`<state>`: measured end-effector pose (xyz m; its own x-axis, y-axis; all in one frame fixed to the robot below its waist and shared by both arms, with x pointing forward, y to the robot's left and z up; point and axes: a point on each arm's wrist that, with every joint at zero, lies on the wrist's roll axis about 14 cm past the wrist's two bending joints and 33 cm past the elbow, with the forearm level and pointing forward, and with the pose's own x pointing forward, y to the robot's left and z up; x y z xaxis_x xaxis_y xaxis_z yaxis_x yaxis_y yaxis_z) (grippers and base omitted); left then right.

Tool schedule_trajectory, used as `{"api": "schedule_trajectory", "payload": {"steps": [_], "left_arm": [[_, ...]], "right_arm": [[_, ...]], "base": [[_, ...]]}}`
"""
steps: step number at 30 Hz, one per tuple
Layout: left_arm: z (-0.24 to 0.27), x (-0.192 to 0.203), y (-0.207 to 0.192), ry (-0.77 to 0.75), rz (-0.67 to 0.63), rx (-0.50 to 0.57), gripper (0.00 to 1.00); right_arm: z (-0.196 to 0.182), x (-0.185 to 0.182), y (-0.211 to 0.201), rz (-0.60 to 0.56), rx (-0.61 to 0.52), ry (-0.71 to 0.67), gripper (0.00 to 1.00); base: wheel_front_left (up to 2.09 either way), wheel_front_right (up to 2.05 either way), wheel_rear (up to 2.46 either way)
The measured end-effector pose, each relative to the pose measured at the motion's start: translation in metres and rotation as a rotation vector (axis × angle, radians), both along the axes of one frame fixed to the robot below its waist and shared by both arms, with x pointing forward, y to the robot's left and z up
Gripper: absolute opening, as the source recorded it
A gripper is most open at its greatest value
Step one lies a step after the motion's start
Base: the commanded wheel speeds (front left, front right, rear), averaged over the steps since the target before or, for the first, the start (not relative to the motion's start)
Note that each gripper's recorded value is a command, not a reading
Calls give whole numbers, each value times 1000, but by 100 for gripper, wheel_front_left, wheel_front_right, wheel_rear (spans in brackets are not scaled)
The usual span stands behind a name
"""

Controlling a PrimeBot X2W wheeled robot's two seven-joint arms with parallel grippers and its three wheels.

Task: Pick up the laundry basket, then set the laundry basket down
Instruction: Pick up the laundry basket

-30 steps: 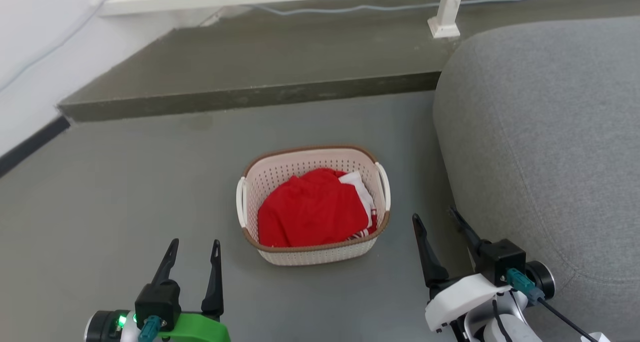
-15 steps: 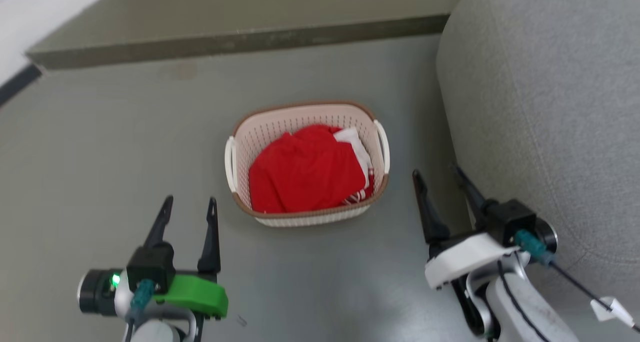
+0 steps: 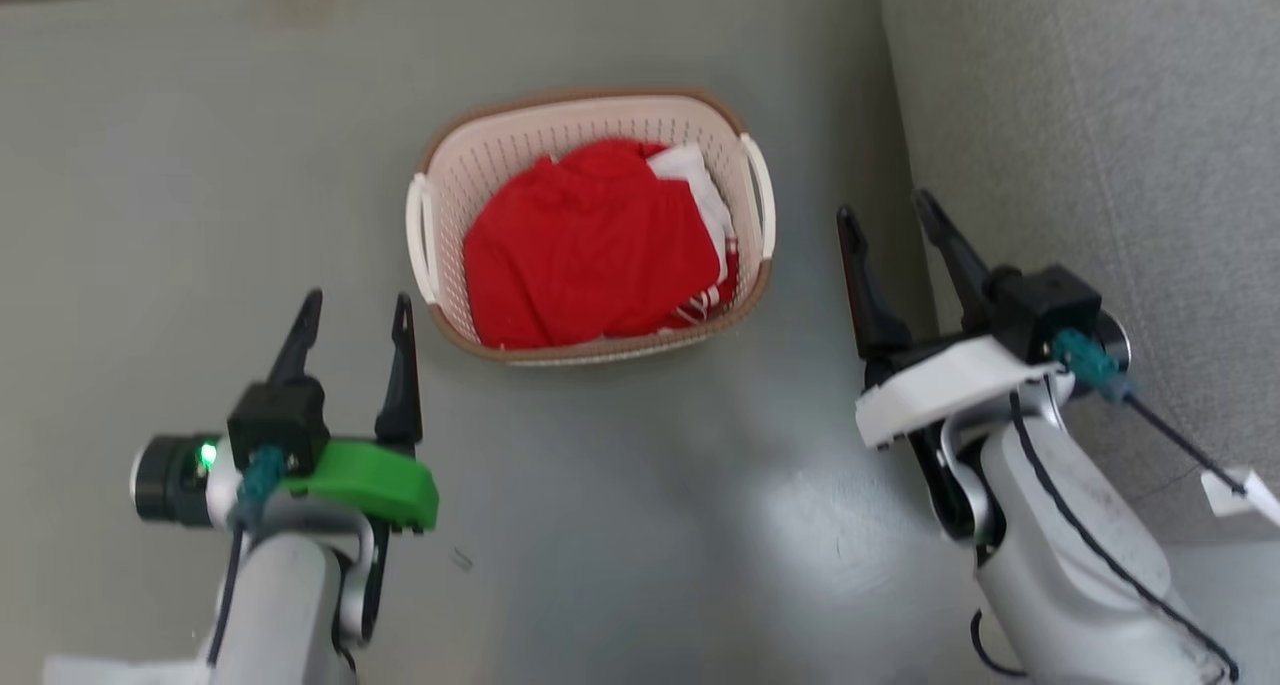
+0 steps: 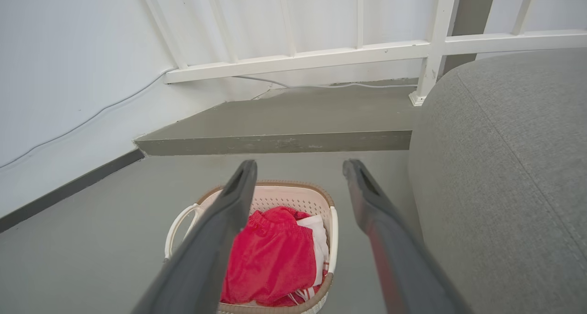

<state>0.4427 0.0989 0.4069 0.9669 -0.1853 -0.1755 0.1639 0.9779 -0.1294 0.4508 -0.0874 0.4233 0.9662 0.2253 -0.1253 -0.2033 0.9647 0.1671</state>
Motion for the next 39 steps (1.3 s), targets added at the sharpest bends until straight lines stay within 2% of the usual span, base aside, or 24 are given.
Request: {"api": "schedule_trajectory", "payload": {"steps": [23,35,39], "left_arm": [[-107,92,-21,231,-79,9,100],[-174,113,-16,369,-71,21,100],[-198,114,-14,417,-65,24,100]], "right_arm": [[-120,89,-18,5,-95,261,100],[-192,114,-16,11,-108,422,100],[-219,110,-15,21,-119,481,100]], "base": [[0,0,0],[0,0,0],[0,0,0]]}}
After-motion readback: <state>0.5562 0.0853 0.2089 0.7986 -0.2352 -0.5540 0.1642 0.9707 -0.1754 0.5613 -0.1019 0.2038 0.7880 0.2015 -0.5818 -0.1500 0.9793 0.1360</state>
